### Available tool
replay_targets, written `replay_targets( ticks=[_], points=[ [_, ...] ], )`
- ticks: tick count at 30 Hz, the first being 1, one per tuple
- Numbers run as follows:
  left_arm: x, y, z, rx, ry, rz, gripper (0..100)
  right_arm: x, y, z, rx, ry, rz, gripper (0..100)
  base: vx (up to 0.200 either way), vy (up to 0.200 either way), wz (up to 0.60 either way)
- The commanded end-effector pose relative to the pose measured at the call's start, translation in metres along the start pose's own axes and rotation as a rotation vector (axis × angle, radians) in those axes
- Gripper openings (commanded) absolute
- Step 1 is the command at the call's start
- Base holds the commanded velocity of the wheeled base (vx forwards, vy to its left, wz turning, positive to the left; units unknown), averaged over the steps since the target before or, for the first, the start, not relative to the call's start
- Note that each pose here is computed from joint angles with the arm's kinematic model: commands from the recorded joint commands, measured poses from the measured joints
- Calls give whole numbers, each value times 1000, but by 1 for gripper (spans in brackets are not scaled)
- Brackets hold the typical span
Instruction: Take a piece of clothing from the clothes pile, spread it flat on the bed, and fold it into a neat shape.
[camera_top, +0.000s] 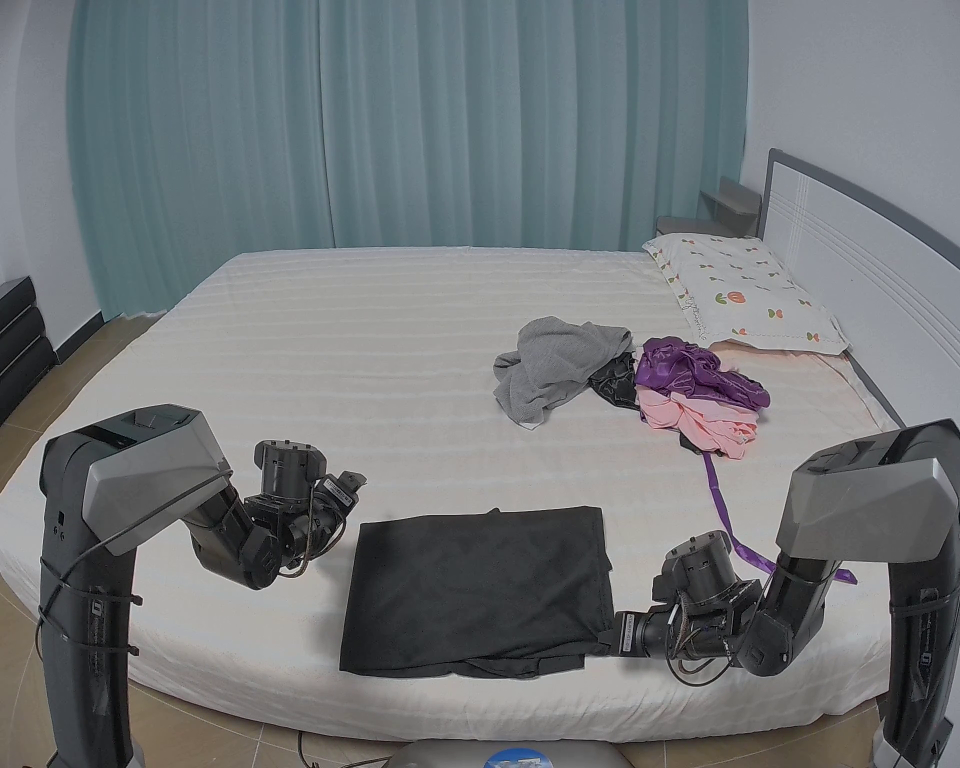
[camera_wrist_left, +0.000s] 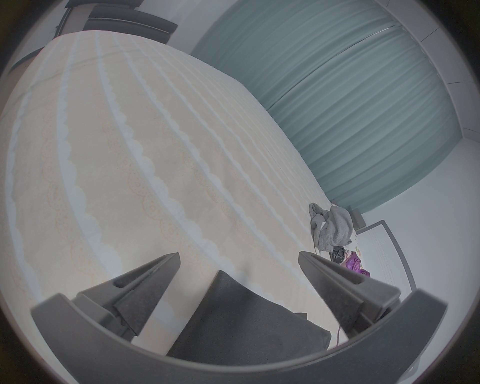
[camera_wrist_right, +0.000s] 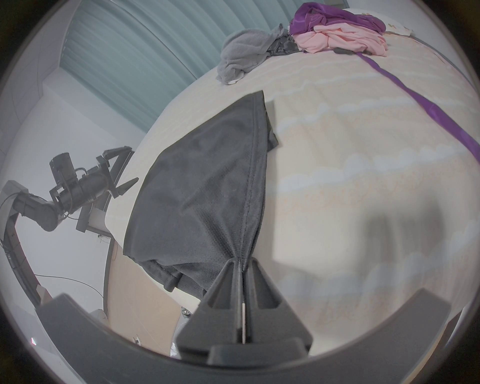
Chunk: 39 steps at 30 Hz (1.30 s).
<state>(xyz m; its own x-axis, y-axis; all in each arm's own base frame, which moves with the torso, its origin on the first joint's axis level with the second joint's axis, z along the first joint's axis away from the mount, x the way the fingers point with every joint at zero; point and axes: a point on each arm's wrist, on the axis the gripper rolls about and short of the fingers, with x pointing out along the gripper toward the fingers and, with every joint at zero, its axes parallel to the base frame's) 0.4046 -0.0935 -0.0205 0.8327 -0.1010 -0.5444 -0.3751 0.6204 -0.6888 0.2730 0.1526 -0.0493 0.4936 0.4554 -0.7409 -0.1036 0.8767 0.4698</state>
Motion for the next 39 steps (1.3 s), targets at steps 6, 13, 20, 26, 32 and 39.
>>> replay_targets(
  ticks=[6, 13, 20, 26, 32, 39],
  points=[
    [0, 0, 0, -2, -1, -1, 100, -14, 5, 6, -1, -29, 18, 0, 0, 0, 0],
    [1, -1, 1, -3, -2, -2, 100, -27, 8, 6, -1, -39, 33, 0, 0, 0, 0],
    [1, -1, 1, -3, -3, -4, 100, -27, 0, 0, 12, -13, 8, 0, 0, 0, 0],
    [1, -1, 1, -3, -3, -4, 100, -25, -3, -2, 2, 3, -2, 100, 0, 0, 0],
    [1, -1, 1, -3, -2, -2, 100, -19, 1, 29, 13, -102, 39, 100, 0, 0, 0],
    [0, 0, 0, -2, -1, -1, 100, 23, -6, 87, 47, -252, 47, 100, 0, 0, 0]
  ],
)
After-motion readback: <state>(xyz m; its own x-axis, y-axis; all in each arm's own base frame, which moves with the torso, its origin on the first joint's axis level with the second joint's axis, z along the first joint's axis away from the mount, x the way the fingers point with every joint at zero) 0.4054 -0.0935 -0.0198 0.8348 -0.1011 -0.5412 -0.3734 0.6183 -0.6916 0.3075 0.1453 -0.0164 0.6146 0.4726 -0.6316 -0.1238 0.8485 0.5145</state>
